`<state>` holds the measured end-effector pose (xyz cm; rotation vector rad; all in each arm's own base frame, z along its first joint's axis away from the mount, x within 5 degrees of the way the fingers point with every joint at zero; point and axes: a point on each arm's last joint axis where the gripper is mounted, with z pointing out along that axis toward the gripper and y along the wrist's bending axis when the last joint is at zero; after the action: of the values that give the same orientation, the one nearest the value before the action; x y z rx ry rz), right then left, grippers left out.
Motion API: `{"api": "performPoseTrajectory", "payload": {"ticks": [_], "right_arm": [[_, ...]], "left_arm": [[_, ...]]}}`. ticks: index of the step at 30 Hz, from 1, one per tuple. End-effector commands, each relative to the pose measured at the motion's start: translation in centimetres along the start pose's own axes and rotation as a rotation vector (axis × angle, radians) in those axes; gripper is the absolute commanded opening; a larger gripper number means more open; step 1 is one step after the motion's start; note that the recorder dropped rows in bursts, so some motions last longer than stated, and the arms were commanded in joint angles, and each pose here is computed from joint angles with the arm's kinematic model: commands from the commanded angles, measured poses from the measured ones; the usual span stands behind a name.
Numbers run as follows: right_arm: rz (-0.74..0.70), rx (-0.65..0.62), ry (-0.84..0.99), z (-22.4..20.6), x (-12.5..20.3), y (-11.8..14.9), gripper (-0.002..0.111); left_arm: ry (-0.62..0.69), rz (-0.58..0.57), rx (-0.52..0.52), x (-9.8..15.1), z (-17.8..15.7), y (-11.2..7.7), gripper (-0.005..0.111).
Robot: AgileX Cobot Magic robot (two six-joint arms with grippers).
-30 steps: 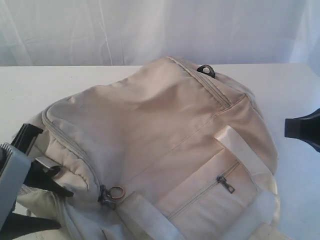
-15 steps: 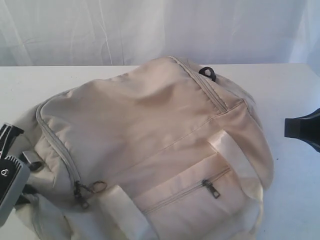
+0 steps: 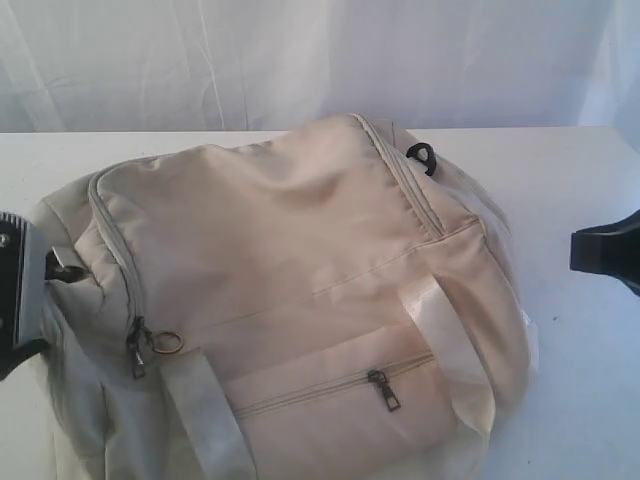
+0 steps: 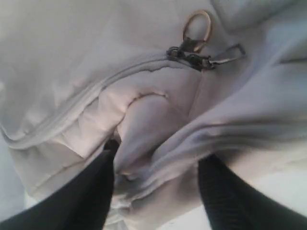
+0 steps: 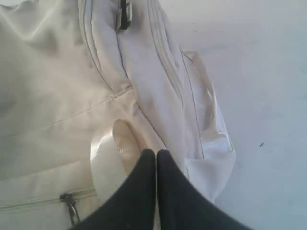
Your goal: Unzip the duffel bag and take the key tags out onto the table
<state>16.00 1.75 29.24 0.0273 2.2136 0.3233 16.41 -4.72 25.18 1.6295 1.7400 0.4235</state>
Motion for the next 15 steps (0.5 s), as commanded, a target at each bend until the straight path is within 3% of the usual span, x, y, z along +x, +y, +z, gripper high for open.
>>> {"api": "performPoseTrajectory", "payload": {"ticks": [1,4,6,8,11,15], "right_arm": [[-0.026,0.015,-0.069,-0.1,-0.8,-0.1,0.015],[-0.029,0.017,-0.078,0.1,-1.6,0.0,0.036],[-0.027,0.014,-0.059,0.5,-2.2,0.0,0.054],[-0.042,0.006,-0.04,1.2,-2.8,-0.1,0.065],[-0.055,-0.033,0.005,2.9,-3.7,0.1,0.066],[-0.107,-0.099,0.084,5.9,-4.4,0.7,0.066]], "left_arm": [[-0.044,-0.358,0.01,-0.5,-0.9,-0.2,0.074],[-0.073,-0.534,-0.006,-0.9,-2.9,0.3,0.071],[-0.093,-0.715,-0.006,-1.2,-4.5,0.8,0.068],[-0.098,-0.9,0.02,-1.6,-6.2,1.2,0.065],[-0.007,-1.069,0.136,-1.7,-7.7,0.8,0.064],[0.133,-1.169,0.257,-1.4,-7.7,-0.6,0.064]]}}
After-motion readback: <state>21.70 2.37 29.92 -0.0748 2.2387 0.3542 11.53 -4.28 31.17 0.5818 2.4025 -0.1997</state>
